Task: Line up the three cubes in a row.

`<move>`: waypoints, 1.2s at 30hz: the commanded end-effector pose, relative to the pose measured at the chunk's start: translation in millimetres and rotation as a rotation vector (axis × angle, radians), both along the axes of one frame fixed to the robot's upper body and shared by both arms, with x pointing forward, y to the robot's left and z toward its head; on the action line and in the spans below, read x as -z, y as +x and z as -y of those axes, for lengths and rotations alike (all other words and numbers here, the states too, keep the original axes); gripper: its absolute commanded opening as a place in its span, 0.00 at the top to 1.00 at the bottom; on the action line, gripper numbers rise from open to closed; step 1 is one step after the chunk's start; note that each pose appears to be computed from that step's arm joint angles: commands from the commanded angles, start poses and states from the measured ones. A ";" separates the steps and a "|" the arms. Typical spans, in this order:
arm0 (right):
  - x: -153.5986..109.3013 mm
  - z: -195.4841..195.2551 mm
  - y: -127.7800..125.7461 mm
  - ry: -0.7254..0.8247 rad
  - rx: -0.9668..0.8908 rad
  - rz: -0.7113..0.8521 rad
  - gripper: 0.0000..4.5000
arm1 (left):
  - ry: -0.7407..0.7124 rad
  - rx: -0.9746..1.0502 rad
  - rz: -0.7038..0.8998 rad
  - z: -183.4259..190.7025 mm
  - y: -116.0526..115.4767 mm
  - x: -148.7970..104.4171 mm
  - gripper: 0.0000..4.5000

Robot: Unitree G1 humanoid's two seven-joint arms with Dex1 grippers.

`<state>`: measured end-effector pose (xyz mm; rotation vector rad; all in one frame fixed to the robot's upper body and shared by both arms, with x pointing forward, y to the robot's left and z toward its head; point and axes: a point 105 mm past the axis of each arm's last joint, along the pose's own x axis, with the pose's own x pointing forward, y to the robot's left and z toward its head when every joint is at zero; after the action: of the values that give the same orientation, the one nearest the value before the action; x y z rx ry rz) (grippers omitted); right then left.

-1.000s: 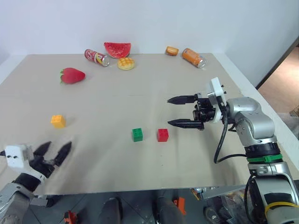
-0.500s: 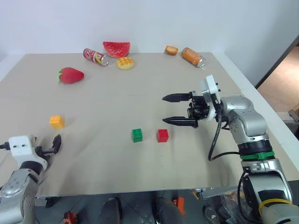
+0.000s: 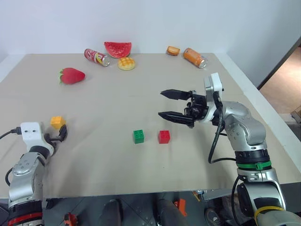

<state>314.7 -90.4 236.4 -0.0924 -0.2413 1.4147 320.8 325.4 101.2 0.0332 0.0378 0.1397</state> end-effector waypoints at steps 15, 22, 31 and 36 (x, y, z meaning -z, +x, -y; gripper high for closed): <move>-11.4 3.8 -4.4 0.009 0.009 0.055 0.06 | -0.017 0.000 0.064 13.3 11.5 -16.4 0.39; -11.5 4.1 -2.8 0.004 0.014 0.058 0.06 | -0.034 -0.026 0.032 15.2 7.4 -5.5 0.69; -15.0 5.0 -7.0 -0.016 -0.011 0.060 0.06 | 0.188 0.950 0.076 145.7 2.5 -24.8 0.69; -3.8 14.1 -22.0 -0.083 -0.041 0.034 0.06 | 0.268 1.417 -0.052 164.3 -30.0 -6.4 0.69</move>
<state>301.8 -103.1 231.1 -0.1566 -0.1758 1.4405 295.3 159.0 101.2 0.3056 0.0504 -1.1964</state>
